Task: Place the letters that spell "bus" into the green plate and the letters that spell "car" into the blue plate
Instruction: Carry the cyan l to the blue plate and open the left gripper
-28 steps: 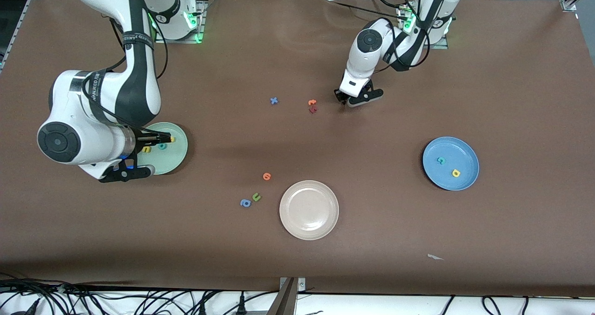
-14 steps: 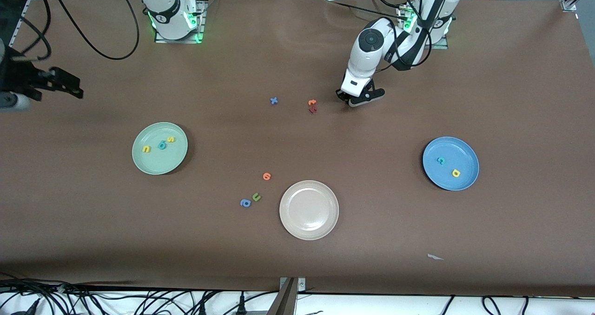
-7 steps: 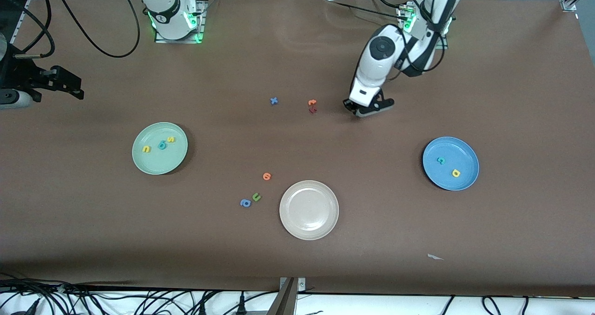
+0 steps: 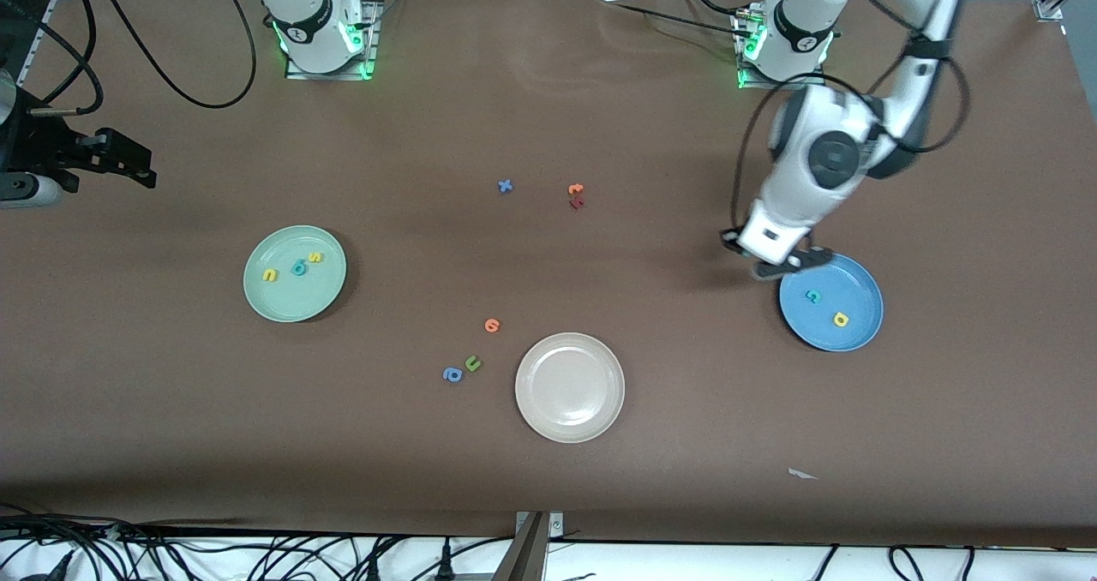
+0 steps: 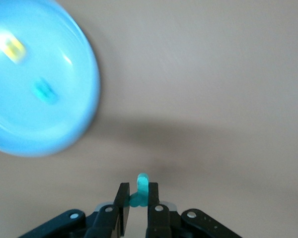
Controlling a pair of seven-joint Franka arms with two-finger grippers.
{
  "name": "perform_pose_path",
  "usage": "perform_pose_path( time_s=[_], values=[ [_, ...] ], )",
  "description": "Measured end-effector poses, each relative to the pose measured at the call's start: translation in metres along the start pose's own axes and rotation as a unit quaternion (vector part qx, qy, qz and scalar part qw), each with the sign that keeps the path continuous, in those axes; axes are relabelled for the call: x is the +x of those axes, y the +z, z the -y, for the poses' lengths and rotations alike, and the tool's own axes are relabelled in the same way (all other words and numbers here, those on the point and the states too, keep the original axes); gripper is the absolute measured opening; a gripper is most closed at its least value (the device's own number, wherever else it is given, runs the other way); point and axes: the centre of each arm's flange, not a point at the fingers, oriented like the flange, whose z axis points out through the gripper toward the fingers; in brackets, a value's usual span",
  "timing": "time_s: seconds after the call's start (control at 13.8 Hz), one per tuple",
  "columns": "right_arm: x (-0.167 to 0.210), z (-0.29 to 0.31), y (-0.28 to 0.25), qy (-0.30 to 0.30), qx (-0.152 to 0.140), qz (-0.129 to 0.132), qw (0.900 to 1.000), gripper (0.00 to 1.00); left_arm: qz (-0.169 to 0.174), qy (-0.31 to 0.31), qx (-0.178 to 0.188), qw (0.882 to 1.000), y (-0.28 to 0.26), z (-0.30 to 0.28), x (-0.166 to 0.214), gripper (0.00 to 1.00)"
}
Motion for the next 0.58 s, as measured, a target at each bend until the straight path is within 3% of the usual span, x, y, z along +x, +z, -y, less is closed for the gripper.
perform_pose_path(
  time_s=[0.15,0.36,0.58],
  values=[
    [0.001,0.001,0.001,-0.001,0.000,0.000,1.000,1.00,-0.001,0.035,0.000,0.999,-0.009,0.056,0.030,0.19],
    [0.001,0.002,0.001,-0.002,0.000,-0.001,1.000,1.00,0.022,0.072,0.015,0.997,0.028,0.115,0.056,0.19],
    [0.002,0.002,0.001,-0.002,0.000,-0.002,1.000,1.00,0.017,0.077,0.029,0.996,0.044,0.125,0.086,0.44]
  ],
)
